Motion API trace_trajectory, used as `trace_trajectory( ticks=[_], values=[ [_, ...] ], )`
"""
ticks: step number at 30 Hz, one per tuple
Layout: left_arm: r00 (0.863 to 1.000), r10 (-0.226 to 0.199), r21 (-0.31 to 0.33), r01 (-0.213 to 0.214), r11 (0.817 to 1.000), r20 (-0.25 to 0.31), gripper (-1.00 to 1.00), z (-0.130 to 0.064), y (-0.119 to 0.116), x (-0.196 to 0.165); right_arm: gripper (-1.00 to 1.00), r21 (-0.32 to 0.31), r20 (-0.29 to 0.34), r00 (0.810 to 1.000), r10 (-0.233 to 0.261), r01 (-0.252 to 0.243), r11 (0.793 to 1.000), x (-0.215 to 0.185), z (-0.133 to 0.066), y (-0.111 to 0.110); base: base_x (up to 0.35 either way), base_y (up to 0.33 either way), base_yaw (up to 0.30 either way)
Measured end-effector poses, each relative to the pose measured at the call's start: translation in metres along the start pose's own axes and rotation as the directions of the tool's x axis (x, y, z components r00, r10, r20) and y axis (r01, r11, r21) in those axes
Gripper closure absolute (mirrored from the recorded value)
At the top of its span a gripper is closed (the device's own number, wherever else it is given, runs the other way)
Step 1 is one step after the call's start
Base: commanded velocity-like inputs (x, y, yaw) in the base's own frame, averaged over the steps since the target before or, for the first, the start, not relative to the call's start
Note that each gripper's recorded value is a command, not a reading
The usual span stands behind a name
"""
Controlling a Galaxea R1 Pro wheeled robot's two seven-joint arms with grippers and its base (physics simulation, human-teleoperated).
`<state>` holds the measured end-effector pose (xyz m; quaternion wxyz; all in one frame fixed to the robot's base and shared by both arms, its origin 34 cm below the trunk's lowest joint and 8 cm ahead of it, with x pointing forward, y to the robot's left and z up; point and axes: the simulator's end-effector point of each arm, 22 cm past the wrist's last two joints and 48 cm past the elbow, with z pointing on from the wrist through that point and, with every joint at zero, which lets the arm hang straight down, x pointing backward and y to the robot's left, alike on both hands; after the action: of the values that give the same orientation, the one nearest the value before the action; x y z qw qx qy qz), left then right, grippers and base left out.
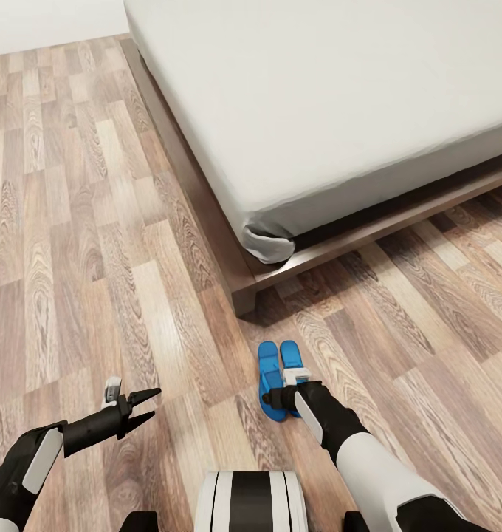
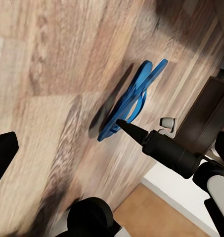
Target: In the bedroom, move the book from the bed onto either nightstand, and place the two sandals side by side next to the bed.
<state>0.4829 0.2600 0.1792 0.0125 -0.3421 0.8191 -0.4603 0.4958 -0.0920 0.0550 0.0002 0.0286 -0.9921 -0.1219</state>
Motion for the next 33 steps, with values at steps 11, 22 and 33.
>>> trace_trajectory(
  ticks=[11,22,33],
  values=[
    [1.000,0.000,0.001,0.000,1.000,0.000,-1.00,0.000,0.000,0.000,-1.00,-0.018,0.002,1.000,0.018,-0.018,1.000,-0.001,0.000,0.004,0.000,0.000,0.000],
    [1.000,0.000,0.000,0.000,1.000,0.000,-1.00,0.000,0.000,0.000,-1.00,-0.020,0.002,1.000,0.019,-0.019,1.000,-0.001,0.000,0.005,0.000,0.000,0.000],
    [1.000,0.025,0.009,-0.025,1.000,0.009,-1.00,-0.006,-0.014,-0.003,-1.00,-0.009,0.036,0.999,0.005,-0.004,1.000,-0.016,-0.016,0.004,0.000,0.000,0.000]
  ],
)
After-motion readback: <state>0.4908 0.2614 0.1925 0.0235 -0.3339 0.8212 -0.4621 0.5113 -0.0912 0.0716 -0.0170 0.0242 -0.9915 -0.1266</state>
